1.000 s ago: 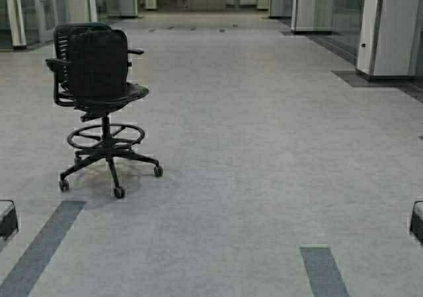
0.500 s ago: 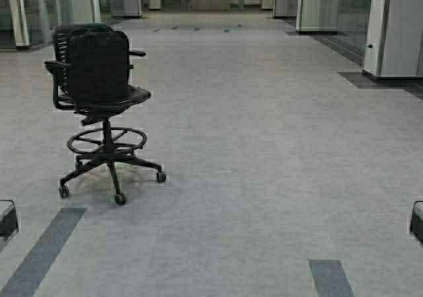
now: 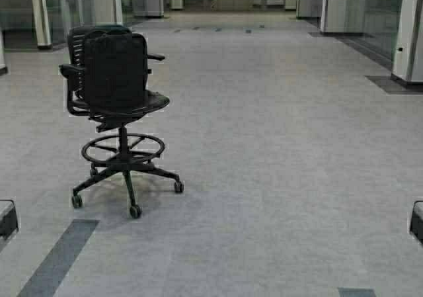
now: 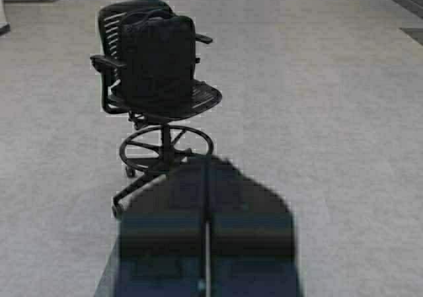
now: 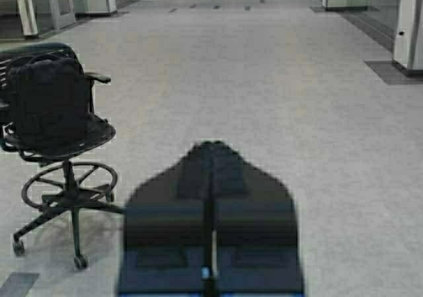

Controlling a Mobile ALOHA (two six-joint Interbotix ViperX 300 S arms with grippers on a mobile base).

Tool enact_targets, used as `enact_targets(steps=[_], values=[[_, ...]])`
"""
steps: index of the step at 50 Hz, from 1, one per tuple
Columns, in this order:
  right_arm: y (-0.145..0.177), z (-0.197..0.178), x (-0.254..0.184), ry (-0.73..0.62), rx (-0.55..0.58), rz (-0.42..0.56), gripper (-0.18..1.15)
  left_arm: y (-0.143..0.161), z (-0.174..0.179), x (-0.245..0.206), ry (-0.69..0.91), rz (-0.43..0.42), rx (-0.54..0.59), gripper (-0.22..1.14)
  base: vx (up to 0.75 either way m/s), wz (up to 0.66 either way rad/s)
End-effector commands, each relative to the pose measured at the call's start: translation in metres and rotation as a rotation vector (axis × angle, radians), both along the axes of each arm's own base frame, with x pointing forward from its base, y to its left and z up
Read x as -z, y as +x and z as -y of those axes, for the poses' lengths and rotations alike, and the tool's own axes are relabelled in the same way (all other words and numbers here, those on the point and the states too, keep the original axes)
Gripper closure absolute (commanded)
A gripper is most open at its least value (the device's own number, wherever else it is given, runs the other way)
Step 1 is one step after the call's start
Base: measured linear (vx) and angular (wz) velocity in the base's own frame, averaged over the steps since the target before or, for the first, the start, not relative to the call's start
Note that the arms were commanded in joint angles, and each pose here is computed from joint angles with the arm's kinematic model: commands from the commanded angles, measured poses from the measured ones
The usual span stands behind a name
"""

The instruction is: Navigate to elevator, push the call button, then enter the elevator

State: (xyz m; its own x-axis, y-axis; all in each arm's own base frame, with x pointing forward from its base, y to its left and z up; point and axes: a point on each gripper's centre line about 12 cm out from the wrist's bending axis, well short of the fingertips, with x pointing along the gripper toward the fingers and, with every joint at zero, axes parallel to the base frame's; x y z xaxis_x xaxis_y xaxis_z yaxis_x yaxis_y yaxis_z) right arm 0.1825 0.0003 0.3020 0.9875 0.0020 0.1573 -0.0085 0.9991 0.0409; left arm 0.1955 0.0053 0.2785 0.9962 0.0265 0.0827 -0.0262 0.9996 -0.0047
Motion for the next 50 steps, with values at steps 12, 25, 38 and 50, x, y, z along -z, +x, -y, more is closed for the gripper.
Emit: enact_targets(steps=[12, 25, 38, 50], values=[[0.001, 0.000, 0.001, -0.006, 0.000, 0.009, 0.93, -0.004, -0.010, 0.001, -0.008, 0.019, -0.054, 0.89, 0.40, 0.07], [0.001, 0.000, -0.003, -0.006, 0.000, 0.040, 0.93, -0.007, -0.010, -0.002, -0.036, 0.050, -0.049, 0.89, 0.40, 0.24], [-0.002, 0.000, -0.006, 0.005, -0.002, 0.061, 0.93, -0.006, -0.010, -0.003, -0.033, 0.048, -0.049, 0.89, 0.39, 0.45], [-0.010, 0.000, -0.004, 0.015, -0.004, 0.080, 0.93, -0.005, -0.010, 0.000, -0.044, 0.039, -0.050, 0.89, 0.39, 0.70]])
